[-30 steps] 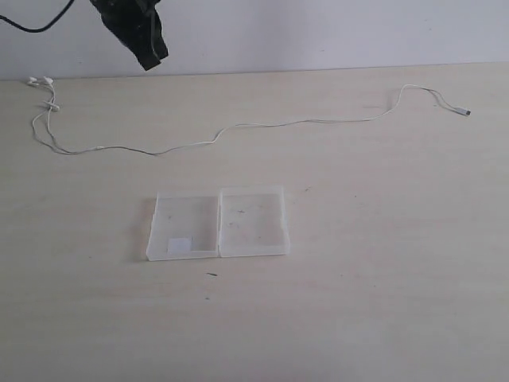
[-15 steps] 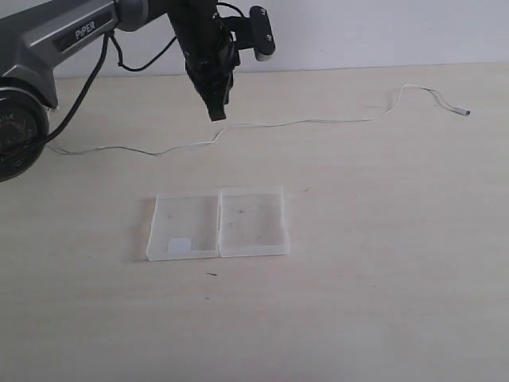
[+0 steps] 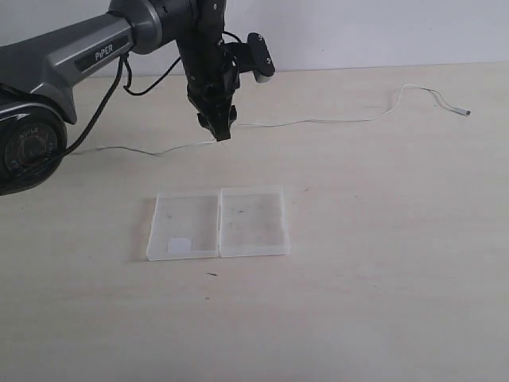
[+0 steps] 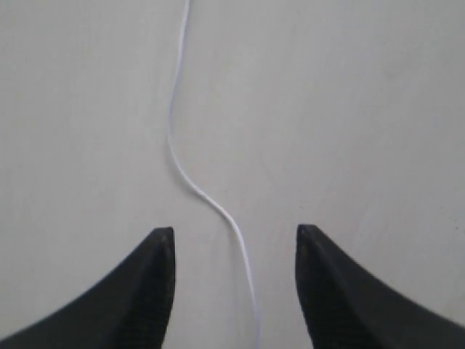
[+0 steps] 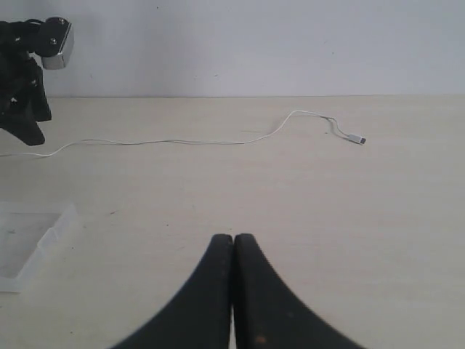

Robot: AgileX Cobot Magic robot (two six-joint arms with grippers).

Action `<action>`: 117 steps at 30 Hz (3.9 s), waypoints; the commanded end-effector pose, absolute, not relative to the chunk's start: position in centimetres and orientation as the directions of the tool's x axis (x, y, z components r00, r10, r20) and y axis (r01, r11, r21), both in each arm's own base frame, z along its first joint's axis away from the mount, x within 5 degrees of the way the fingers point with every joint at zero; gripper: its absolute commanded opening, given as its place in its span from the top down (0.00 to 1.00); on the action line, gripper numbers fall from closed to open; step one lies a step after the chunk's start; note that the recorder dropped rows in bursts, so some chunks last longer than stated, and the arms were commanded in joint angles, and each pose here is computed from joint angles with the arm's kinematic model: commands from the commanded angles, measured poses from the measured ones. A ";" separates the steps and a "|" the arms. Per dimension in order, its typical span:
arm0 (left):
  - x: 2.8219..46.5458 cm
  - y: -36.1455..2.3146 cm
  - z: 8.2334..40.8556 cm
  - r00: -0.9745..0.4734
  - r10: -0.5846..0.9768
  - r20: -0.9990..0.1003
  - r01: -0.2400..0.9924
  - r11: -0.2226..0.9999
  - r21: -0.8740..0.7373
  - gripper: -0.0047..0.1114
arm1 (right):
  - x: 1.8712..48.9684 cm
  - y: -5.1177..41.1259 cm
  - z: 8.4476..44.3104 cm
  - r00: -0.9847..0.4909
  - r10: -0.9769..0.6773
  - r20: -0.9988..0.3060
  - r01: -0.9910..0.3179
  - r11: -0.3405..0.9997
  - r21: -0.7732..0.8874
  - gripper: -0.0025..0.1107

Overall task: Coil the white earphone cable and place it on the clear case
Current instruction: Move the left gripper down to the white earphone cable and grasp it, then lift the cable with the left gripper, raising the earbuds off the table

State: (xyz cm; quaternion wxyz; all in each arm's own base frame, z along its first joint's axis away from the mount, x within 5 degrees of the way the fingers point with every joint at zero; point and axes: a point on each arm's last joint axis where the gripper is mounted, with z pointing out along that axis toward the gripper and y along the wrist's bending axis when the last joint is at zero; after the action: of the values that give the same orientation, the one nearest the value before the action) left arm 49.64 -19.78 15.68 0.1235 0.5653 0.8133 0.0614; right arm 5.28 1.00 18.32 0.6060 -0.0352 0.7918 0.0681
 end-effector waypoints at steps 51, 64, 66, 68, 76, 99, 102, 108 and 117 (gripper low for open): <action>48.6 -17.8 27.4 -0.497 0.772 -0.396 0.722 0.621 0.304 0.96 | 5.3 0.9 18.3 -0.248 0.025 -0.968 -0.133 0.989 0.059 0.98; 45.2 -18.0 32.2 -0.509 0.699 -0.502 0.733 0.658 0.172 0.96 | 5.3 0.9 18.3 -0.248 0.025 -0.968 -0.133 0.989 0.059 0.98; 44.8 -17.9 31.8 -0.519 0.703 -0.486 0.741 0.654 0.155 0.96 | 5.3 0.9 18.3 -0.248 0.025 -0.968 -0.133 0.989 0.059 0.98; 44.4 -17.7 31.3 -0.534 0.709 -0.462 0.745 0.652 0.140 0.96 | 5.3 0.9 18.3 -0.248 0.025 -0.968 -0.133 0.989 0.059 0.98; 40.3 -16.3 31.4 -0.553 0.739 -0.385 0.770 0.630 0.103 0.96 | 5.3 0.9 18.3 -0.248 0.025 -0.968 -0.133 0.989 0.059 0.98; 28.5 -14.4 46.7 -0.300 0.402 -0.865 0.745 0.665 0.051 0.96 | 5.3 0.9 18.3 -0.248 0.025 -0.968 -0.133 0.989 0.059 0.98; 28.0 -14.7 48.3 -0.282 0.342 -0.897 0.756 0.655 0.012 0.96 | 5.3 0.9 18.3 -0.248 0.025 -0.968 -0.133 0.989 0.059 0.98; 26.8 -14.6 51.5 -0.204 0.292 -0.934 0.771 0.636 0.031 0.96 | 5.3 0.9 18.3 -0.248 0.025 -0.968 -0.133 0.989 0.059 0.98; 27.8 -15.2 55.4 -0.108 0.092 -0.990 0.763 0.645 -0.024 0.96 | 5.3 0.9 18.3 -0.248 0.025 -0.968 -0.133 0.989 0.059 0.98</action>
State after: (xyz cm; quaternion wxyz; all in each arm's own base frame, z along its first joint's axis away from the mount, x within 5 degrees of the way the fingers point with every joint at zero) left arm 28.02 -15.14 54.36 0.5758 0.3222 0.7033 -0.2645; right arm 5.28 1.00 18.32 0.6060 -0.0352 0.7918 0.0681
